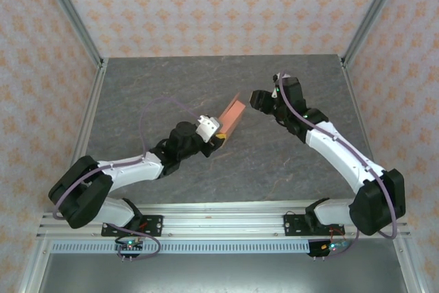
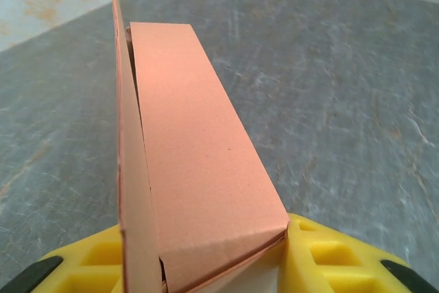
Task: Fold the paper box
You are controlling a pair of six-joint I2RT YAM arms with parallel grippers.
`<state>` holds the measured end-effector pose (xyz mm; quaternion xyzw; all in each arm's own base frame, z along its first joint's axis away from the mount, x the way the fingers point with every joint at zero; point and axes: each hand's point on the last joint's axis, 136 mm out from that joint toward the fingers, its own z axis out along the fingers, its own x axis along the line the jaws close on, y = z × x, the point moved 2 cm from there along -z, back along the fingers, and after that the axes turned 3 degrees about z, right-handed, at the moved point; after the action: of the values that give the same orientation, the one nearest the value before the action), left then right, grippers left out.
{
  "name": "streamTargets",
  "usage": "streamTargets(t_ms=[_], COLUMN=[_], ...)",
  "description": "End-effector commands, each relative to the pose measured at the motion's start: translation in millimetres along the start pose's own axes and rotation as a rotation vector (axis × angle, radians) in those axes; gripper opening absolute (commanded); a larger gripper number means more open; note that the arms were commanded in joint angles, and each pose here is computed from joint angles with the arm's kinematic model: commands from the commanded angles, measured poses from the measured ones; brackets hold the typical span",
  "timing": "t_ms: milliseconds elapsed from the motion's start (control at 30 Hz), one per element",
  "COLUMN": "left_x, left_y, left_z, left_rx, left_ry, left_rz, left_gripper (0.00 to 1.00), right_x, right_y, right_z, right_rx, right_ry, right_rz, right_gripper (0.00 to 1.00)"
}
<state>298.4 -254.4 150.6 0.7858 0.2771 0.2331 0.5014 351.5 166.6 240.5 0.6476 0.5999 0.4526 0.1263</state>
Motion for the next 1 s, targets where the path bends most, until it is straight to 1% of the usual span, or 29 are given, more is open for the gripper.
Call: streamTargets(t_ms=[0, 100, 167, 233, 300, 400, 500, 633, 800, 967], left_x=[-9, -6, -6, -3, 0, 5, 2, 0, 0, 3], left_y=[6, 6, 4, 5, 6, 6, 1, -5, -9, -10], left_z=[-5, -3, -5, -8, -11, -13, -13, -11, -11, -9], left_rx=[0.024, 0.104, 0.158, 0.159, 0.123, 0.103, 0.149, 0.185, 0.191, 0.185], left_ry=[-0.192, -0.291, -0.368, -0.423, -0.455, -0.502, -0.572, -0.626, -0.643, -0.649], left_rz=[0.051, 0.073, 0.121, 0.174, 0.202, 0.224, 0.251, 0.272, 0.290, 0.288], left_gripper=[0.26, 0.27, 0.28, 0.27, 0.26, 0.26, 0.26, 0.26, 0.26, 0.27], right_x=[12, 14, 9, 4, -2, -8, -12, -13, -20, -20], right_y=[-20, -23, -18, -19, -20, -23, -26, -37, -51, -57], right_z=[-6, -13, -20, -25, -27, -25, -19, -8, 6, 11], right_rx=[0.088, 0.067, 0.007, -0.033, -0.051, -0.034, -0.025, 0.044, 0.172, 0.206], right_ry=[0.184, 0.344, 0.387, 0.411, 0.415, 0.431, 0.445, 0.492, 0.524, 0.564], right_rz=[-0.325, -0.483, -0.553, -0.633, -0.681, -0.709, -0.748, -0.781, -0.780, -0.789], right_gripper=[0.61, 0.60, 0.59, 0.59, 0.60, 0.60, 0.60, 0.59, 0.56, 0.52])
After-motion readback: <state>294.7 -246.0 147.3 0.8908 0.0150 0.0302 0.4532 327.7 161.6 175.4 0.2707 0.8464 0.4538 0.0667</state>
